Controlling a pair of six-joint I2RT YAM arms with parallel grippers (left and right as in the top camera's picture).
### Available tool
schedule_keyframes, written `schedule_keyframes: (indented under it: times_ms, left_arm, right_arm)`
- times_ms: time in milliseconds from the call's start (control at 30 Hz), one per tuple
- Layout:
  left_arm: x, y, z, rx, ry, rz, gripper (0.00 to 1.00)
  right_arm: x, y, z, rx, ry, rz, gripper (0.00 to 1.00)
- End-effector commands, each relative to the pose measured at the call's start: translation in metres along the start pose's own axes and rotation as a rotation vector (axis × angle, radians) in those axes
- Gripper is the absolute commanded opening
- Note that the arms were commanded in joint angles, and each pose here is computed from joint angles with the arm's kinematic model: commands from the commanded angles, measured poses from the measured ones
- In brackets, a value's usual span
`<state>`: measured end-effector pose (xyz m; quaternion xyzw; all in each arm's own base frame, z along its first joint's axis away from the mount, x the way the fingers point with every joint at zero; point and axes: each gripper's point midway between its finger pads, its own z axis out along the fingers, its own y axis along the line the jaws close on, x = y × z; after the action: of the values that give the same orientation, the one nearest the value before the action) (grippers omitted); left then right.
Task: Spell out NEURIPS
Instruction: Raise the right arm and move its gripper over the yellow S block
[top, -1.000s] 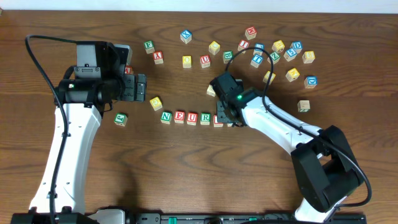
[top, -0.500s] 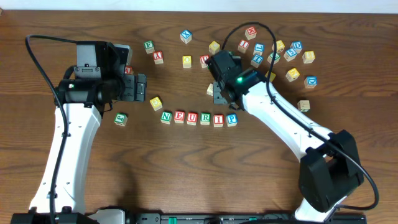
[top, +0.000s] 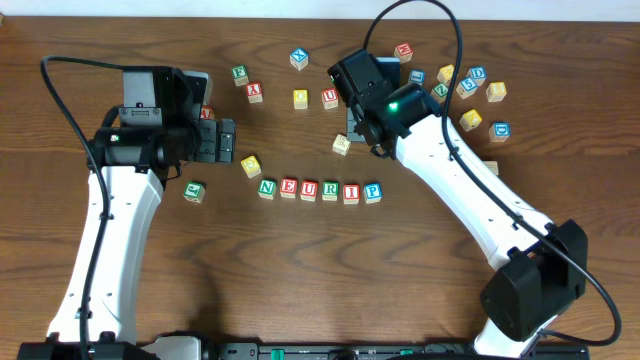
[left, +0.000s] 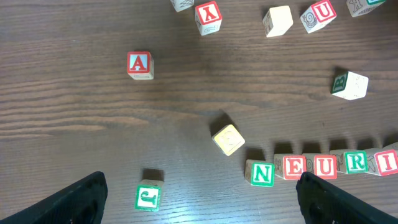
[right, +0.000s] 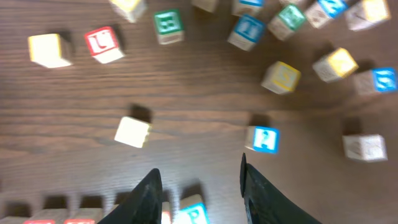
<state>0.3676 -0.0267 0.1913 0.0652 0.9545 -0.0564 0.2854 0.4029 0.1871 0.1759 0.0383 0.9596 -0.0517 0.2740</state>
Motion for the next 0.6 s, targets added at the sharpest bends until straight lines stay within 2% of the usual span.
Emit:
schedule_keyframes:
  times_ms: [0, 67, 200, 567]
  left_arm:
    - [-0.008, 0.001, -0.005, -0.003, -0.023, 0.002, 0.96]
    - [-0.008, 0.001, -0.005, -0.003, -0.022, 0.003, 0.96]
    - [-0.008, 0.001, -0.005, -0.003, -0.023, 0.002, 0.96]
    - [-0.008, 0.001, -0.005, -0.003, -0.023, 0.002, 0.96]
  right_arm:
    - [-0.01, -0.022, -0.001, 0.117, -0.045, 0.106, 0.4]
    - [-0.009, -0.034, -0.002, 0.17, -0.049, 0.146, 0.44]
    - [-0.004, -0.05, -0.002, 0.224, -0.033, 0.202, 0.44]
    - [-0.01, -0.089, 0.012, 0.251, 0.026, 0.307, 0.45]
